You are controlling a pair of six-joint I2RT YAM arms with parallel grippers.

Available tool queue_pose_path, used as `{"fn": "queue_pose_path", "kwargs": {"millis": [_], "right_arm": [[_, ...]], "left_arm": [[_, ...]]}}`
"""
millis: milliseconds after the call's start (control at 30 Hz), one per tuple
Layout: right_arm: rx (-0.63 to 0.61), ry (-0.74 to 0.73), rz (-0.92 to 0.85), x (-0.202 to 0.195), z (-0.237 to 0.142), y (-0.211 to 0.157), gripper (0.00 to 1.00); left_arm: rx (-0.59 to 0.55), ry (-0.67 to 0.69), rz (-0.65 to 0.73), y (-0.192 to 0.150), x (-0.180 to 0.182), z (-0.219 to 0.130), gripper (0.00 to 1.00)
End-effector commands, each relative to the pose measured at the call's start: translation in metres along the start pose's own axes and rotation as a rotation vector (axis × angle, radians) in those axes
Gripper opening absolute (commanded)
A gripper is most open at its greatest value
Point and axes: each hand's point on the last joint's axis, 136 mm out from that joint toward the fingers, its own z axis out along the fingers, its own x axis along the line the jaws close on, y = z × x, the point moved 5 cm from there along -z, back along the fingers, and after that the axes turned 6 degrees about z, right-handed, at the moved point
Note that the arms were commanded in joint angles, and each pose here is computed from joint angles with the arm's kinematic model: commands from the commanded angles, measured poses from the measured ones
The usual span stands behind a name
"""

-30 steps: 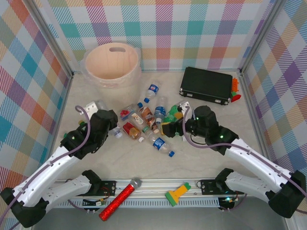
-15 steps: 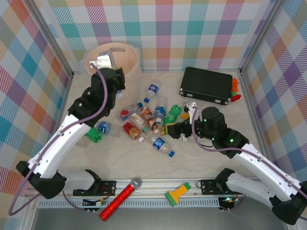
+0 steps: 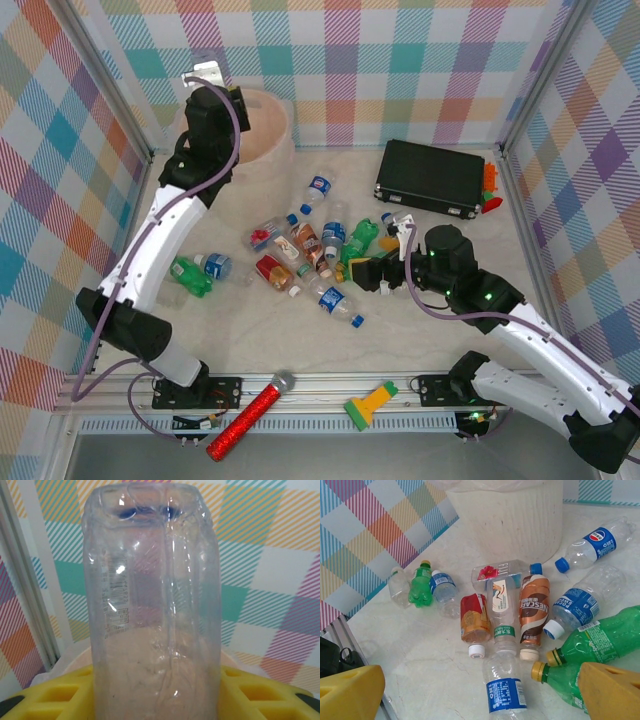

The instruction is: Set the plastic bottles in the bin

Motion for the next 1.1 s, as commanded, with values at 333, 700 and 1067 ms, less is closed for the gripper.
{"fn": "queue_pose_path", "kwargs": {"millis": [333,700,1067], "right_arm": [[-0.050,-0.001,-0.017,0.006,-0.014,0.010,0.99],[-0.042,-0.013,-0.010,0.003,-0.011,0.008,0.99],[-0.005,-0.009,0.014,0.002,-0.001,0.004,0.99]], "left_arm": [[0.087,0.023,-0.018,-0.021,0.013,0.031,0.63],[0.126,-0.030,-0.052,-0.024,0.018,0.011,1.00],[0.221,-0.140,-0.148,-0.041,0.021,-0.023,1.00]]}}
